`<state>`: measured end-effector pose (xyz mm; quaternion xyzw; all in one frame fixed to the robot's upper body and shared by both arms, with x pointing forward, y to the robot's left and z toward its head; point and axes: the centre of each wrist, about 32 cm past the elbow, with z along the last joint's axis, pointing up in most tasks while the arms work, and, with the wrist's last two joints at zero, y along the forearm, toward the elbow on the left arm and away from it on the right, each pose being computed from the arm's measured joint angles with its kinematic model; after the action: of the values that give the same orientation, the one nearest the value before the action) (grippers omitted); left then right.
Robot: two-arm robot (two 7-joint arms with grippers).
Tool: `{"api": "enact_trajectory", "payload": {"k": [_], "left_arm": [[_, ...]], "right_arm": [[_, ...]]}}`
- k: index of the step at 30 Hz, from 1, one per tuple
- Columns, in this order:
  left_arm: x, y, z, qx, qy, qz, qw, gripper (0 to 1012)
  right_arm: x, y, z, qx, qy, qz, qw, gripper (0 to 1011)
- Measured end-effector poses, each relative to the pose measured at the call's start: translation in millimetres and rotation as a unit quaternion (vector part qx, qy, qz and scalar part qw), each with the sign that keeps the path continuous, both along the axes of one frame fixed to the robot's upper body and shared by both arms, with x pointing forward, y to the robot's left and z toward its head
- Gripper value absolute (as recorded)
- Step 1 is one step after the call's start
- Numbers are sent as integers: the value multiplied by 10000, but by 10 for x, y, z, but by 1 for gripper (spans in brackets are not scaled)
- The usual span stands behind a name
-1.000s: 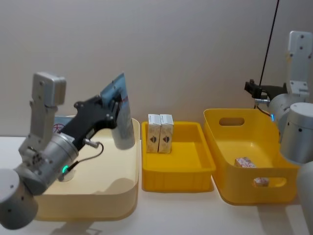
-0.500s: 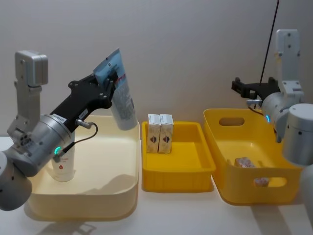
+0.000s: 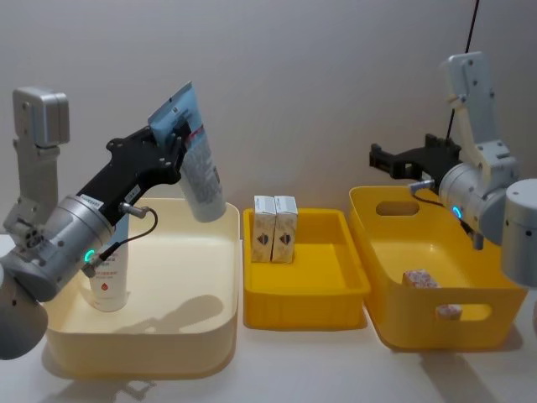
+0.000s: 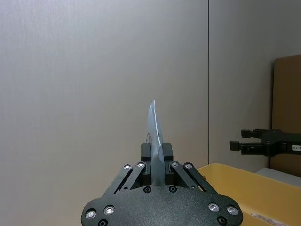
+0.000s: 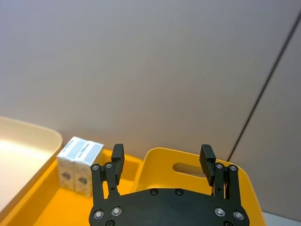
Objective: Bimanual collaborative sorting of washing and personal care products
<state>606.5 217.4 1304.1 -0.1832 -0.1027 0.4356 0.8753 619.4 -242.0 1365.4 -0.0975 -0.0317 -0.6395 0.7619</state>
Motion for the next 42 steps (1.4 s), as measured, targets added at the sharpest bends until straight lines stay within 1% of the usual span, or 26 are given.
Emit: {"api": "enact_trajectory", "payload": {"k": [4, 5, 10, 16, 23, 24, 27, 29, 30, 33, 34, 37, 38, 39, 40, 42], "left_arm": [[7, 18, -19, -3, 31, 42, 10000, 139], [5, 29, -35, -7, 55, 71, 10000, 140], [-3, 66, -77, -10, 123, 157, 9998, 140], [-16, 115, -117, 27, 219, 261, 9994, 139], [-18, 149, -123, 57, 266, 394, 9989, 140], [-17, 151, -123, 58, 268, 406, 9988, 140], [-9, 158, -120, 55, 274, 454, 9986, 140], [-3, 157, -114, 52, 269, 469, 9985, 139], [3, 153, -106, 50, 258, 475, 9985, 139], [17, 139, -82, 43, 219, 470, 9986, 140], [26, 129, -67, 41, 195, 453, 9988, 139], [40, 113, -46, 48, 154, 405, 9990, 140], [49, 100, -32, 58, 124, 358, 9993, 140], [56, 90, -22, 60, 110, 334, 9994, 141], [60, 82, -15, 64, 97, 308, 9995, 139], [73, 57, 6, 66, 56, 217, 9997, 140]], "right_arm": [[-22, -22, 14, -85, 99, 304, 9995, 1001], [-29, -37, 20, -121, 132, 428, 9989, 1001], [-36, -46, 20, -151, 172, 680, 9974, 1001], [-48, -13, -13, -57, 92, 938, 9955, 1001], [-56, 27, -28, 70, 115, 1303, 9914, 1001], [-57, 34, -28, 103, 143, 1409, 9899, 1001], [-59, 44, -20, 139, 192, 1562, 9874, 1001], [-58, 56, -7, 167, 248, 1716, 9847, 1001], [-57, 62, 2, 180, 292, 1811, 9829, 1001], [-55, 76, 17, 193, 374, 1981, 9793, 1001], [-53, 84, 28, 195, 419, 2080, 9770, 1001], [-48, 100, 49, 191, 498, 2254, 9728, 1001], [-42, 113, 62, 180, 561, 2377, 9695, 1001], [-39, 120, 67, 169, 582, 2415, 9685, 1001], [-32, 134, 76, 157, 647, 2537, 9650, 1001], [-23, 150, 85, 127, 702, 2649, 9616, 1001]]}}
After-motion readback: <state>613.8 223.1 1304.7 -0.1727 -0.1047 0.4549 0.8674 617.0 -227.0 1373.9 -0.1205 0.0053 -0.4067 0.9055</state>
